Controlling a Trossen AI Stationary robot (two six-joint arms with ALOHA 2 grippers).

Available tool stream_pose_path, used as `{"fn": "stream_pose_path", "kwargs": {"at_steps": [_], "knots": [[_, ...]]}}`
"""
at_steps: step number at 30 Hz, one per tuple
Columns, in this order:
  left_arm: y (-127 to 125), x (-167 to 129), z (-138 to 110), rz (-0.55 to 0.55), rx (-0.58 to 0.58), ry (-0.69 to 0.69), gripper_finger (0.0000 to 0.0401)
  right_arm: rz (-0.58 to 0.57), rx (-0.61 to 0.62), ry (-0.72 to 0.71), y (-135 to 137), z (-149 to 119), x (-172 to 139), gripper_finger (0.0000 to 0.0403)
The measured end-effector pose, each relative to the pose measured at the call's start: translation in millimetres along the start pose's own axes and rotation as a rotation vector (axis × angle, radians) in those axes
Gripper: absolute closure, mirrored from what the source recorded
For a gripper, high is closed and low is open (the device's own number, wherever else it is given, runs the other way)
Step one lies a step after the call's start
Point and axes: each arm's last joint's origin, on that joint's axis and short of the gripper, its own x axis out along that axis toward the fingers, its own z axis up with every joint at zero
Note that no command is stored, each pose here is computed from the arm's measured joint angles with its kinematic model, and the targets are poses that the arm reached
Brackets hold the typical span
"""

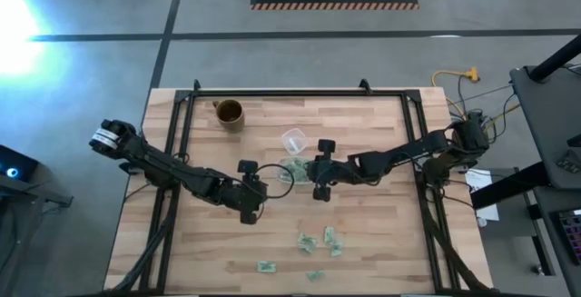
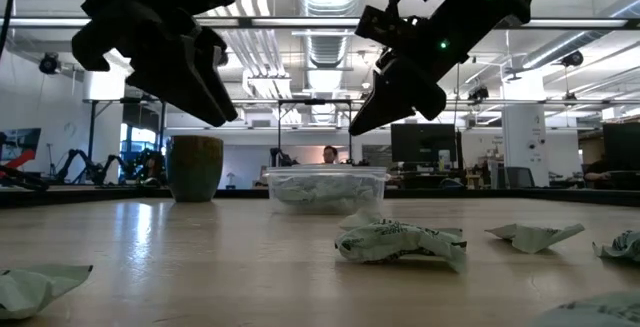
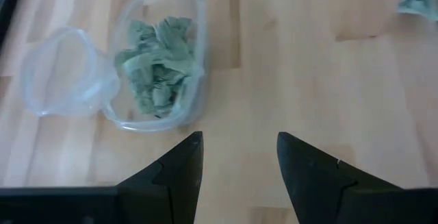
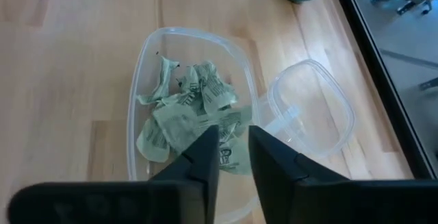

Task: Pick and place Stevia / Truvia into bins
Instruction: Put the stevia packet into the bottom transparent container

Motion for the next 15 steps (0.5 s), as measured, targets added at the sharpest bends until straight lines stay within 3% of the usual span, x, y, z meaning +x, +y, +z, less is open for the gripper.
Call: {"fn": "stream_pose_path", "kwargs": {"at_steps": [7, 15], "knots": [[-14.3, -6.1, -1.2, -0.101, -0.067, -0.005, 0.023, 0.0, -0.059, 0.005, 0.0, -0.5, -0.1, 0.0283], [-51.1, -25.1, -0.1, -0.237, -0.122, -0.1, 0.023, 0.0, -0.13, -0.001, -0.9, 0.6, -1.9, 0.0268]]}}
